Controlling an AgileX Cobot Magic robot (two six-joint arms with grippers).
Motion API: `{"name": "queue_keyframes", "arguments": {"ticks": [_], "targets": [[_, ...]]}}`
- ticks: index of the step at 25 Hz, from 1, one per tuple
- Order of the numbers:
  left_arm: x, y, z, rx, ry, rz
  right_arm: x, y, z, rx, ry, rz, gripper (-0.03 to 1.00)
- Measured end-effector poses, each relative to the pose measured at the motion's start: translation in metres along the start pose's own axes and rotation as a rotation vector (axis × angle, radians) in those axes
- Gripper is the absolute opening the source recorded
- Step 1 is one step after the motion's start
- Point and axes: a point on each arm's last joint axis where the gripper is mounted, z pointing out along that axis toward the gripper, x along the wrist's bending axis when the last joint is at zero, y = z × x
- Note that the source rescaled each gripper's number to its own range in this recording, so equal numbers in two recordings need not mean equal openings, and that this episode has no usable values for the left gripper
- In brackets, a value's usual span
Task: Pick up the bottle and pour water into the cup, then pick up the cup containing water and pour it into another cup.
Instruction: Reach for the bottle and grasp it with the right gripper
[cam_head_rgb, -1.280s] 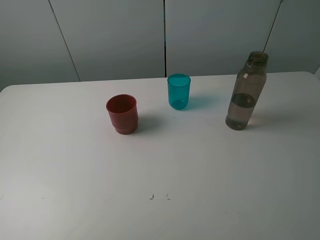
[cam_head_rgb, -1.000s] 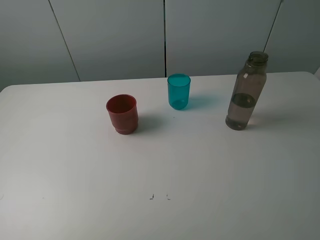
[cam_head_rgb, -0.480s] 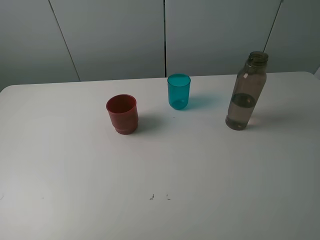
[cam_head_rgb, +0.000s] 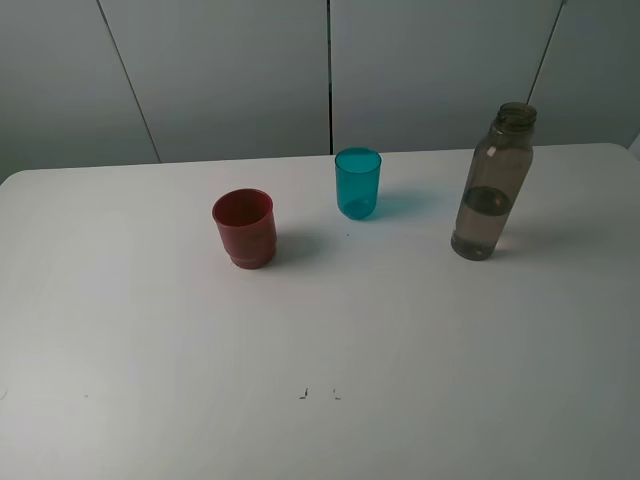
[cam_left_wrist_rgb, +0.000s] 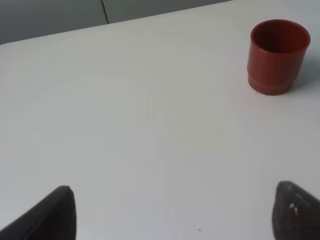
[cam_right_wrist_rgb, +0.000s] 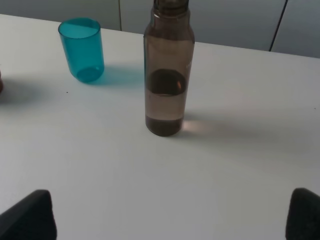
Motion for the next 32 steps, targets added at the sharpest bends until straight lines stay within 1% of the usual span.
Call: {"name": "queue_keyframes", "arguments": {"ticks": [5, 11, 14, 16, 22, 24, 27, 32], "targets": [[0.000, 0.000, 0.000, 0.000, 0.000, 0.000, 0.000, 0.000, 0.000, 0.000, 0.000, 0.000, 1.00], [0.000, 0.000, 0.000, 0.000, 0.000, 0.000, 0.002, 0.000, 0.000, -0.003, 0.019, 0.008, 1.00], [0.000, 0.000, 0.000, 0.000, 0.000, 0.000, 0.007, 0.001, 0.000, -0.012, 0.081, 0.045, 1.00], [0.000, 0.000, 0.000, 0.000, 0.000, 0.000, 0.009, 0.002, -0.001, -0.015, 0.104, 0.057, 1.00], [0.000, 0.000, 0.000, 0.000, 0.000, 0.000, 0.010, 0.003, -0.001, -0.026, 0.110, 0.066, 1.00], [0.000, 0.000, 0.000, 0.000, 0.000, 0.000, 0.009, 0.008, -0.004, -0.067, 0.104, 0.065, 1.00], [0.000, 0.000, 0.000, 0.000, 0.000, 0.000, 0.007, 0.026, -0.007, -0.118, 0.092, 0.071, 1.00], [0.000, 0.000, 0.000, 0.000, 0.000, 0.000, 0.000, 0.062, 0.007, -0.133, 0.067, 0.089, 1.00]]}}
